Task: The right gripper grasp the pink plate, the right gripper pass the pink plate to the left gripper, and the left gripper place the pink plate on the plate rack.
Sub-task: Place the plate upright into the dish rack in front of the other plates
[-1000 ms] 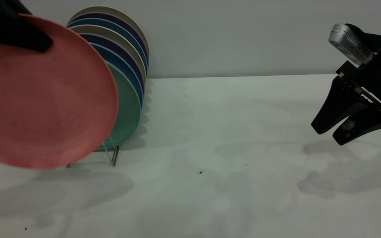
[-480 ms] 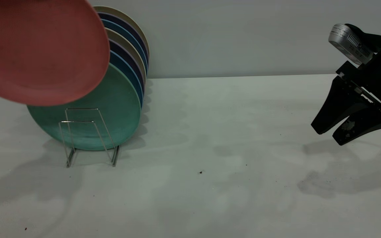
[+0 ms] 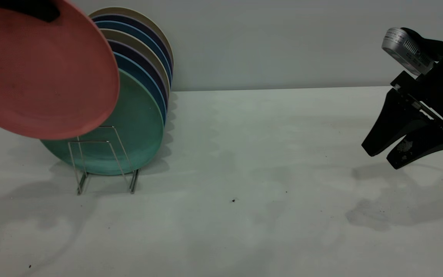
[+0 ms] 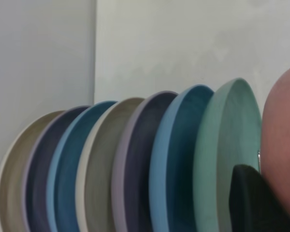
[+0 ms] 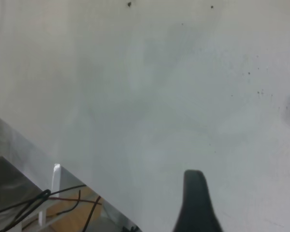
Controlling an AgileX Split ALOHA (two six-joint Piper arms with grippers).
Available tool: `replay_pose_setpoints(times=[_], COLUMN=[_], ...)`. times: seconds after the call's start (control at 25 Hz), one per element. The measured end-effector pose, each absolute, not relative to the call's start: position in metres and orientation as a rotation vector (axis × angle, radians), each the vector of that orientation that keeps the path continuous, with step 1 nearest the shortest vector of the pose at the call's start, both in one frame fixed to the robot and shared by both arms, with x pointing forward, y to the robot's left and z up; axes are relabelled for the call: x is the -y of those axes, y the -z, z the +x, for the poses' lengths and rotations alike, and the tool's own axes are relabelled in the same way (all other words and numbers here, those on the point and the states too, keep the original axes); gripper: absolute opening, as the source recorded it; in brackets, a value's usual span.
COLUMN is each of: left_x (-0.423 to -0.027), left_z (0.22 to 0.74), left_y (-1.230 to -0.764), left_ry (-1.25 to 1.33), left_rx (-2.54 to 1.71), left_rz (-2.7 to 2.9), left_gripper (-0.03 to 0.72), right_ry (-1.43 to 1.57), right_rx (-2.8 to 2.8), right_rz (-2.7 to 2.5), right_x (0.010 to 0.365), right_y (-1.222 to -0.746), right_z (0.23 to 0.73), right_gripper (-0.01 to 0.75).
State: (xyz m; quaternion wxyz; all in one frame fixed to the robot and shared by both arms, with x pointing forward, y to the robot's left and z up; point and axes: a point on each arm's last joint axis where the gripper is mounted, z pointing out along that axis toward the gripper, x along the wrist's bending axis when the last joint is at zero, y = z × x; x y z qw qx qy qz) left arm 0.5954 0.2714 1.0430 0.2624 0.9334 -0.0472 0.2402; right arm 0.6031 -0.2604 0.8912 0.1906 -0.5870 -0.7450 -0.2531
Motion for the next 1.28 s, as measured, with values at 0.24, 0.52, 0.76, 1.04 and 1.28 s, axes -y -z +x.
replay_pose_setpoints(times=[0.24,0.52,0.76,1.04,1.28], left_x=[-0.269,-0.248,-0.244,-0.243,-0.242], left_z=[0.598,0.598,0.606,0.611,0.615], left_y=[-1.05,-1.046,-1.036,-1.029,-1.026], left_ry=[-0.671,-0.642,-0.693,-0.717,-0.739], left_rx=[0.152,0.219,0.241,0.251,0.244], left_rz=[2.519,2.508,2.557,2.584,2.591], left_gripper=[0.09,0.09,0.09,0.09,0.09], right_ry=[0.711,0.713,0.714,0.717,0.717], right_rx=[2.093,2.092,2.09,2.093,2.094], right_rz=[-1.649,-1.65,-1.651,-1.658,-1.659], right_x=[0.26,0.26,0.26,0.261,0.261], right_y=[-0.891,-0.891,-0.891,-0.891,-0.891], right_z=[0.603,0.603,0.603,0.604,0.604], right_gripper=[0.564,0.564,0.564,0.564,0.564])
